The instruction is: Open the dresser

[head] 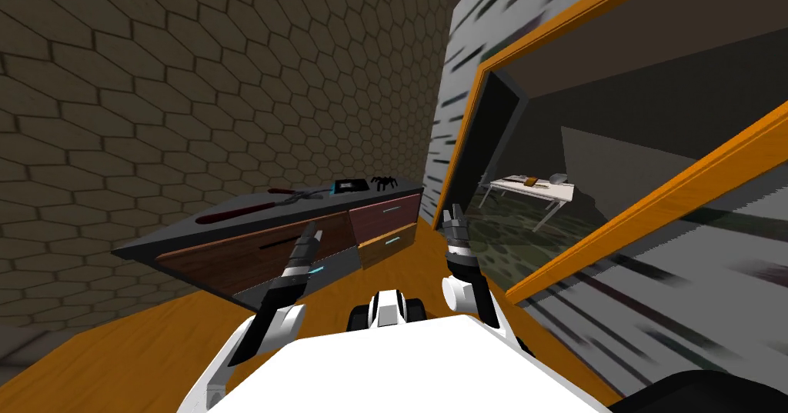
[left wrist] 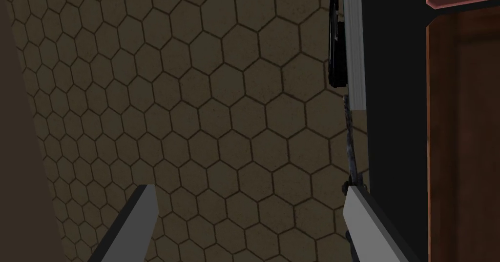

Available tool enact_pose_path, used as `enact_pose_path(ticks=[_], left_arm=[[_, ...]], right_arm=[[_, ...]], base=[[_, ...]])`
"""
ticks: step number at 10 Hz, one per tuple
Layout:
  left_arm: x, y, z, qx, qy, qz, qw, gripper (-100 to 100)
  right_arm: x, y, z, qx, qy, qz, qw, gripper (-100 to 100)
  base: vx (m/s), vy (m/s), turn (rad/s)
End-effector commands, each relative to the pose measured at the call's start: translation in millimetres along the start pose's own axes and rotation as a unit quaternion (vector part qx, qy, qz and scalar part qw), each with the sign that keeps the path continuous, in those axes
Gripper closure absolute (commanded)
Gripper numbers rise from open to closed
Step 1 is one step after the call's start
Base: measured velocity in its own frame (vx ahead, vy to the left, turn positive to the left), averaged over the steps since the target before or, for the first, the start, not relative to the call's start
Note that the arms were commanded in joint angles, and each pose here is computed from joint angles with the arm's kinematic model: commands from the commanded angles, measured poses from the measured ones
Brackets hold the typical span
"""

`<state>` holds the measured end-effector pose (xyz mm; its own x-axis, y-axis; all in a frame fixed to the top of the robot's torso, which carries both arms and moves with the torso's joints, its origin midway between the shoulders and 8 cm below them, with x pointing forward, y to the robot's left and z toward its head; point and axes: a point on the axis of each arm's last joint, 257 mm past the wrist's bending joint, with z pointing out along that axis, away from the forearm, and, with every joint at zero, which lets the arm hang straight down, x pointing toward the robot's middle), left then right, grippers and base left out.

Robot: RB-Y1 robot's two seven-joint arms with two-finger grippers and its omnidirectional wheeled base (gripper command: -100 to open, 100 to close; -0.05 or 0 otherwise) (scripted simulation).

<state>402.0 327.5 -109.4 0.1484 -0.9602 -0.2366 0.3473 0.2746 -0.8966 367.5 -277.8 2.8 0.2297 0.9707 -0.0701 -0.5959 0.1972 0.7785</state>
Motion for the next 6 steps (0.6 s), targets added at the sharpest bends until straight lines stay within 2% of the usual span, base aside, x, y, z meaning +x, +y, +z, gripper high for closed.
enact_pose_path(ticks=[1, 2, 4, 6], left_arm=[[-3.2, 27.6, -2.6, -0.022, -0.003, 0.003, 0.9998, -100], [-3.2, 29.4, -3.2, -0.023, -0.003, 0.003, 0.9997, -100], [-7.2, 50.7, -5.9, -0.041, -0.006, 0.003, 0.9991, -100], [-11.1, 71.8, -9.4, -0.059, -0.011, 0.003, 0.9982, -100]], right_arm=[[0.0, 0, 0.0, 0.0, 0.0, 0.0, 1.0, 0], [0.0, 0, 0.0, 0.0, 0.0, 0.0, 1.0, 0], [0.0, 0, 0.0, 0.0, 0.0, 0.0, 1.0, 0], [0.0, 0, 0.0, 0.0, 0.0, 0.0, 1.0, 0]], base=[[0.154, -0.202, 0.036], [0.105, -0.137, 0.019], [0.112, -0.117, 0.032], [0.143, -0.185, 0.042]])
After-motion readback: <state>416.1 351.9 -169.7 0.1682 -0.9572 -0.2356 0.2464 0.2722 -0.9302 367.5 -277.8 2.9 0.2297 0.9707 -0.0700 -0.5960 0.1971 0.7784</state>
